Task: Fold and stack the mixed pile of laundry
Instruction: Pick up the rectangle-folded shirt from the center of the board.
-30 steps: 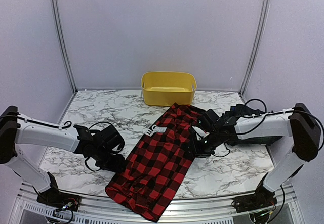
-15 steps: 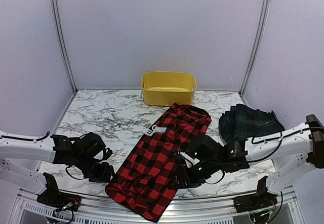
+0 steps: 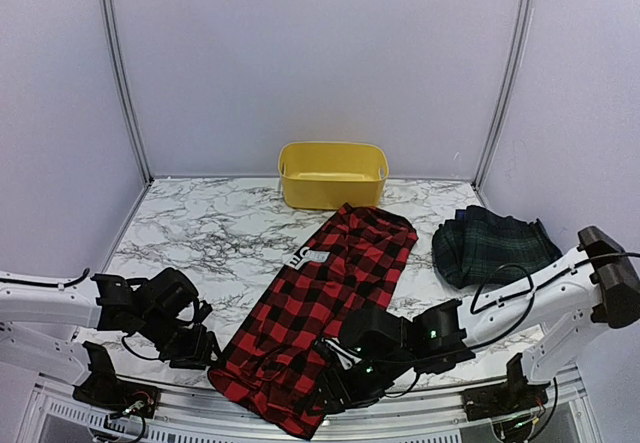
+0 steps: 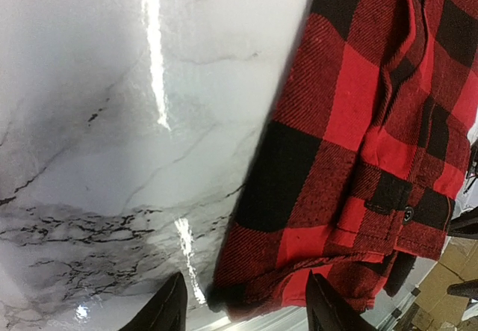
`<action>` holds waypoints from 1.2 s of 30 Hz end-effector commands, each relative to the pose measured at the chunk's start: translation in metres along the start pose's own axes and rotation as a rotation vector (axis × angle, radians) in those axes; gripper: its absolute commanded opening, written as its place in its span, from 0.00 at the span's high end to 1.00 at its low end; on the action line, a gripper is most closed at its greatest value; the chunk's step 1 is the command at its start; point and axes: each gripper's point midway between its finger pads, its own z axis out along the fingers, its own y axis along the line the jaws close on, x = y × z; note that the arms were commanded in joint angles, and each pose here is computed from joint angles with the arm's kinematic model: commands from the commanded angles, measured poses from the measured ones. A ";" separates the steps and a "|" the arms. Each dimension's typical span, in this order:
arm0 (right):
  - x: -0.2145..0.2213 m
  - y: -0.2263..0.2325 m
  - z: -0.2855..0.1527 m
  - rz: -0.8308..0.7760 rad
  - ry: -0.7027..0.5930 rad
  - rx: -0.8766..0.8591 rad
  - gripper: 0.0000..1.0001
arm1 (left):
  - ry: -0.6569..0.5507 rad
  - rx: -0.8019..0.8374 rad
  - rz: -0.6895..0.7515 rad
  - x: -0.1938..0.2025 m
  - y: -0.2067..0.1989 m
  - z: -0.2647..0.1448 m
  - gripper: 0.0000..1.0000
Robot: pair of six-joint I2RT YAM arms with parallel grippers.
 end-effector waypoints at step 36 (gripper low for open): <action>0.041 -0.020 0.047 0.277 -0.047 0.198 0.41 | 0.018 -0.092 0.020 0.002 0.020 0.003 0.44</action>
